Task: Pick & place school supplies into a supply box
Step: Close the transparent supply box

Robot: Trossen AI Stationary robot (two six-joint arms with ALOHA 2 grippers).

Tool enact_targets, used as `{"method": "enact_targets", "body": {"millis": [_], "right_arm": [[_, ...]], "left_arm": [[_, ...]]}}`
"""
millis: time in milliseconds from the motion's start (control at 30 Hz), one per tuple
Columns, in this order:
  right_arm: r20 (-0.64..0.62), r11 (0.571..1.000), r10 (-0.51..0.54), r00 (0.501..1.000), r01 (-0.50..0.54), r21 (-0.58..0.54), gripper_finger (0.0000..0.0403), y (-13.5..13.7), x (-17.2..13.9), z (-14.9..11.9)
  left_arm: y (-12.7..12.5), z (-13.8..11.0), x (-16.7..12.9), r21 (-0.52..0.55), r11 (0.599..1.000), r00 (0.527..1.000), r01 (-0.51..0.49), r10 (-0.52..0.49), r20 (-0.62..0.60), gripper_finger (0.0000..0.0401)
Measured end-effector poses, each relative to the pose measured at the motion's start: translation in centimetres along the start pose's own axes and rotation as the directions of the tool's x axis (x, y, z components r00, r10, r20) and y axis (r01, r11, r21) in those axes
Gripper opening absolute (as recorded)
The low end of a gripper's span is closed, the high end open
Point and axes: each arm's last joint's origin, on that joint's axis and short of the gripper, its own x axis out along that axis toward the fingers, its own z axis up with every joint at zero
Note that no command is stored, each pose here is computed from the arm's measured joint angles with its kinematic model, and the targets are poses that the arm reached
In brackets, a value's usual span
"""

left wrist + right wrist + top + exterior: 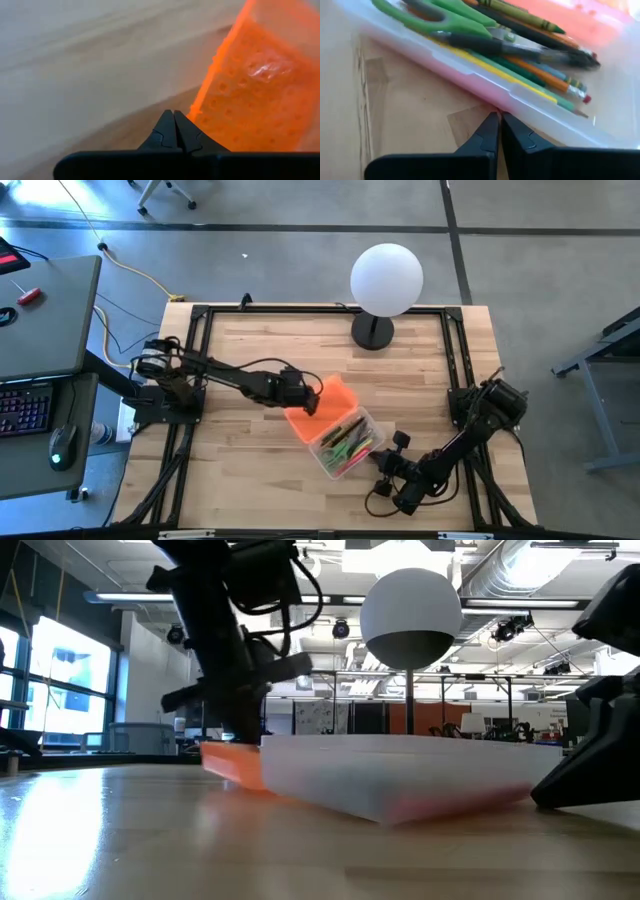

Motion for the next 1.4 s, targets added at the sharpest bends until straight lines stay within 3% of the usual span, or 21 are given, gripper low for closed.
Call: {"method": "enact_targets", "body": {"millis": [133,400,900,1133,1400], "right_arm": [[-0.009,1.000,-0.008,1.000,0.008,-0.015,0.0000,-0.2,0.4,0.3],[-0.018,0.999,-0.003,1.000,0.002,-0.049,0.0000,-0.1,0.3,0.1],[-0.025,0.997,-0.021,0.999,0.019,-0.072,0.0000,-0.4,0.3,0.1],[-0.059,0.998,-0.002,0.998,-0.001,-0.056,0.0000,-0.3,0.3,0.0],[-0.094,0.999,0.022,0.995,-0.024,-0.022,0.0000,-0.2,0.1,-0.2]], "left_arm": [[-1.1,0.7,-0.3,0.015,0.997,0.996,0.071,-0.071,0.045,0.0011],[-2.3,1.5,-1.2,0.034,0.992,0.991,0.120,-0.122,0.062,0.0010],[-4.7,1.3,-3.6,0.103,0.959,0.961,0.263,-0.270,0.062,0.0012],[-6.6,2.6,-5.5,0.160,0.928,0.931,0.338,-0.354,0.089,0.0012],[-8.7,2.0,-7.6,0.235,0.852,0.865,0.468,-0.496,0.077,0.0010]]}}
